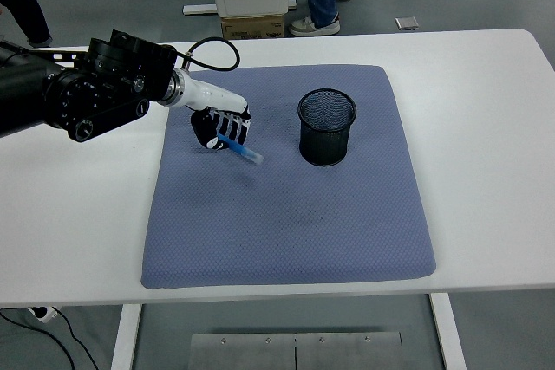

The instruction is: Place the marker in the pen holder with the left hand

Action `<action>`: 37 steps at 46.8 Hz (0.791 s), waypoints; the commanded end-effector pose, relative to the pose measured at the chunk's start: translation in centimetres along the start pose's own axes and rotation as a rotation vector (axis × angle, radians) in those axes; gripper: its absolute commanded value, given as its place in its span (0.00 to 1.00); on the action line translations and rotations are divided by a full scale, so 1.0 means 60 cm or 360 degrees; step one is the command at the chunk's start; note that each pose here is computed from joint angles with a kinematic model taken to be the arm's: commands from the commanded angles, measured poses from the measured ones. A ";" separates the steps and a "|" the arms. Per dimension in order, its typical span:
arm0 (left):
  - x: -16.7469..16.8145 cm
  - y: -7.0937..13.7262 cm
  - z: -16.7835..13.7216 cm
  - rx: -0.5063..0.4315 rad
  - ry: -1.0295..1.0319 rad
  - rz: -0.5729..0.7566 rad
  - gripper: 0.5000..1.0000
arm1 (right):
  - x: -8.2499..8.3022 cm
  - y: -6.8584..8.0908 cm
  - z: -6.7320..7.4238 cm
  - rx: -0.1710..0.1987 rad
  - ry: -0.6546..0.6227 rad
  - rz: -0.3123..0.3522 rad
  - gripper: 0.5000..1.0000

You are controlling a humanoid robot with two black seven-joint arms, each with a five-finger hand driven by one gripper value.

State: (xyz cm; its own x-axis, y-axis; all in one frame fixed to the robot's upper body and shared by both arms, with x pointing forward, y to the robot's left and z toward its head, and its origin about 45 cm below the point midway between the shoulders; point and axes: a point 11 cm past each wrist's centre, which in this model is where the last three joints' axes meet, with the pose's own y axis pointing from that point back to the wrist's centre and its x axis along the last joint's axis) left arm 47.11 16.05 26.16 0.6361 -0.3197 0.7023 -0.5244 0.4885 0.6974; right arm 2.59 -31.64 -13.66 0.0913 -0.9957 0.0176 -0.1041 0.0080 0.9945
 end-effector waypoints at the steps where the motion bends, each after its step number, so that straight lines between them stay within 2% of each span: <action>1: 0.008 0.002 0.004 -0.0016 0.0031 0.0024 0.00 | 0.000 0.000 0.000 0.0000 0.0000 0.0000 1.00; 10: 0.060 0.016 0.030 -0.0112 0.0152 0.0152 0.00 | 0.000 0.000 0.000 0.0000 0.0000 0.0000 1.00; 26: 0.107 0.029 0.062 -0.0237 0.0303 0.0281 0.00 | 0.000 0.000 0.000 0.0000 -0.0002 0.0000 1.00; 36: 0.129 0.028 0.094 -0.0369 0.0469 0.0346 0.00 | 0.000 0.000 0.000 0.0000 0.0000 0.0000 1.00; 37: 0.131 0.023 0.109 -0.0423 0.0545 0.0352 0.00 | 0.000 0.000 0.000 0.0000 0.0000 0.0000 1.00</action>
State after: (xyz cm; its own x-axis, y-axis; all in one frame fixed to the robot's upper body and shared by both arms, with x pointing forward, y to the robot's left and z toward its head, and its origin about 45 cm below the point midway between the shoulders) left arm 47.96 9.78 33.64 0.6757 0.0382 0.7362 -0.5446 0.6989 0.4636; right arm 2.59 -31.64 -13.66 0.0914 -0.9957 0.0176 -0.1041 0.0080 0.9945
